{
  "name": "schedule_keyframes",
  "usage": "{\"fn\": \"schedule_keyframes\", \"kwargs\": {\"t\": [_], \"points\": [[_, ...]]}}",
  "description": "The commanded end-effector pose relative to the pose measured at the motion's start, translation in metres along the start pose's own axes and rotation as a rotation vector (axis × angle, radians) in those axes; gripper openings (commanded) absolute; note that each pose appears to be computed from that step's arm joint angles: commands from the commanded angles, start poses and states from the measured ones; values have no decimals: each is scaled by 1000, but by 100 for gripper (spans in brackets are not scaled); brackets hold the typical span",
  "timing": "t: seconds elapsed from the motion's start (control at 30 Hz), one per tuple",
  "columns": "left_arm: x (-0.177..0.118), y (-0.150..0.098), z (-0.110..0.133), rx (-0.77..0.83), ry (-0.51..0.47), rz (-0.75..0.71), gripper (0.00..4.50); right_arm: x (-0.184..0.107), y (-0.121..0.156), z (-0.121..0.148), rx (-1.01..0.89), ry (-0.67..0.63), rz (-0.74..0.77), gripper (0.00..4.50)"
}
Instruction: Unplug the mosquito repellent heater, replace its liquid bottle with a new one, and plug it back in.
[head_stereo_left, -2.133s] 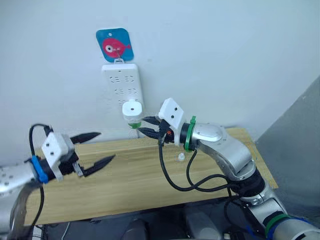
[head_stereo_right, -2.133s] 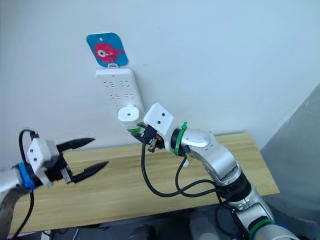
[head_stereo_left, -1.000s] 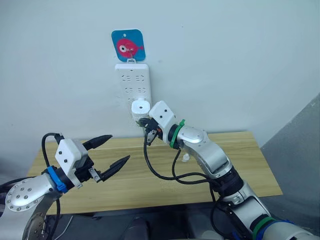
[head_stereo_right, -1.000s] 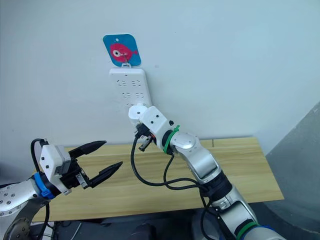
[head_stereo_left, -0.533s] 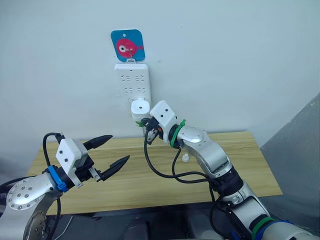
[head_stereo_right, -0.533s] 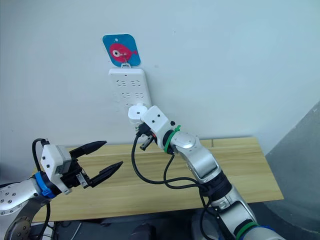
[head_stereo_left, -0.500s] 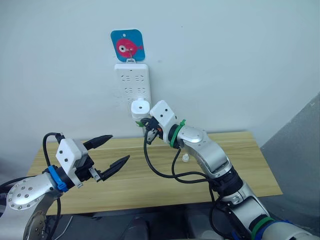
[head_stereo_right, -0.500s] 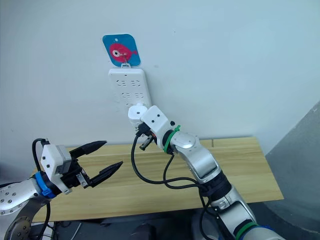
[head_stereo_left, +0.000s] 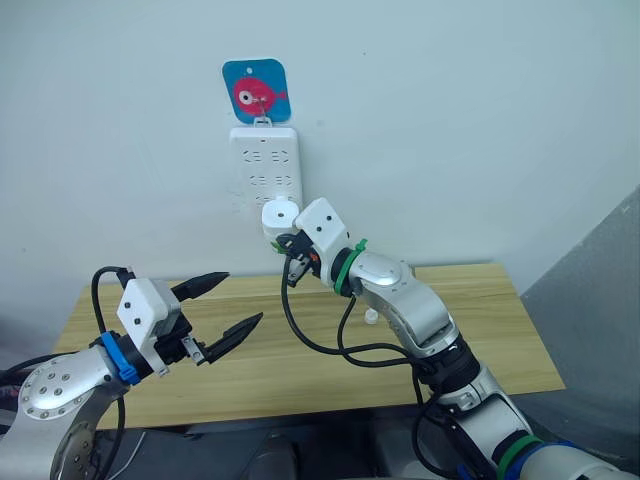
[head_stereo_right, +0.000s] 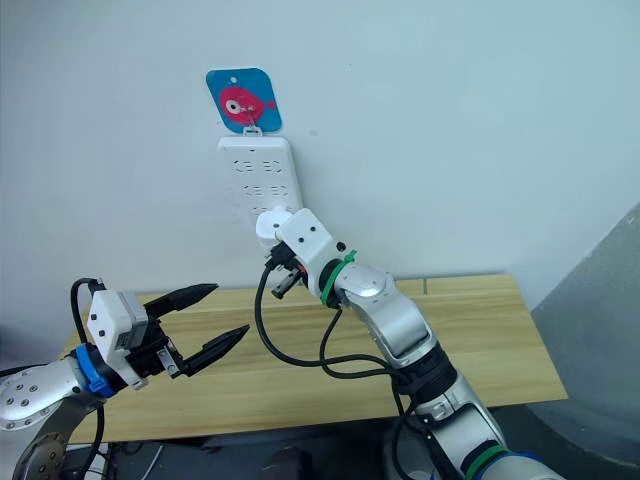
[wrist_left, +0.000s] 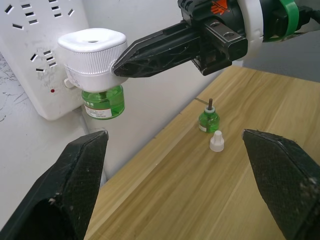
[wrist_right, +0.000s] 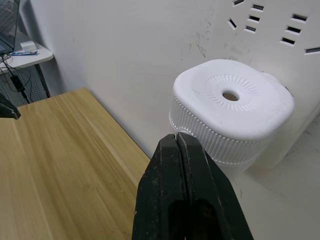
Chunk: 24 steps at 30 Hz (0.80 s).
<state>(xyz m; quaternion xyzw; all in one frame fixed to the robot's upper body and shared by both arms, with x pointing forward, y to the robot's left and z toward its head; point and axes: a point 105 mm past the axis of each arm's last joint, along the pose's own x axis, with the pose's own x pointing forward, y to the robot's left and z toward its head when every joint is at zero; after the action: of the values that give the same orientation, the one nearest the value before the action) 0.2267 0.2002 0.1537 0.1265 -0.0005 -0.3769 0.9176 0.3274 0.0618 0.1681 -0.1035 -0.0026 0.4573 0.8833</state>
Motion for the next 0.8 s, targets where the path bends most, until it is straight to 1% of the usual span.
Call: {"fn": "schedule_keyframes", "kwargs": {"t": [0.03, 0.27, 0.4, 0.5, 0.63, 0.8], "points": [[0, -1, 8, 33, -28, 0, 450, -1, -12, 7, -33, -16, -72, 2], [3, -1, 11, 37, -44, 1, 450, 0, -24, 10, -32, -39, -163, 2], [4, -1, 12, 37, -45, -1, 450, 0, -23, 13, -12, -56, -163, 2], [4, -1, 12, 35, -45, -1, 450, 0, -15, 14, -4, -56, -107, 2], [3, -1, 10, 16, -37, -9, 450, -10, 1, 23, -10, -87, 33, 2], [0, 4, 8, 13, -21, -31, 450, -26, 11, 24, -129, -78, 162, 2]]}}
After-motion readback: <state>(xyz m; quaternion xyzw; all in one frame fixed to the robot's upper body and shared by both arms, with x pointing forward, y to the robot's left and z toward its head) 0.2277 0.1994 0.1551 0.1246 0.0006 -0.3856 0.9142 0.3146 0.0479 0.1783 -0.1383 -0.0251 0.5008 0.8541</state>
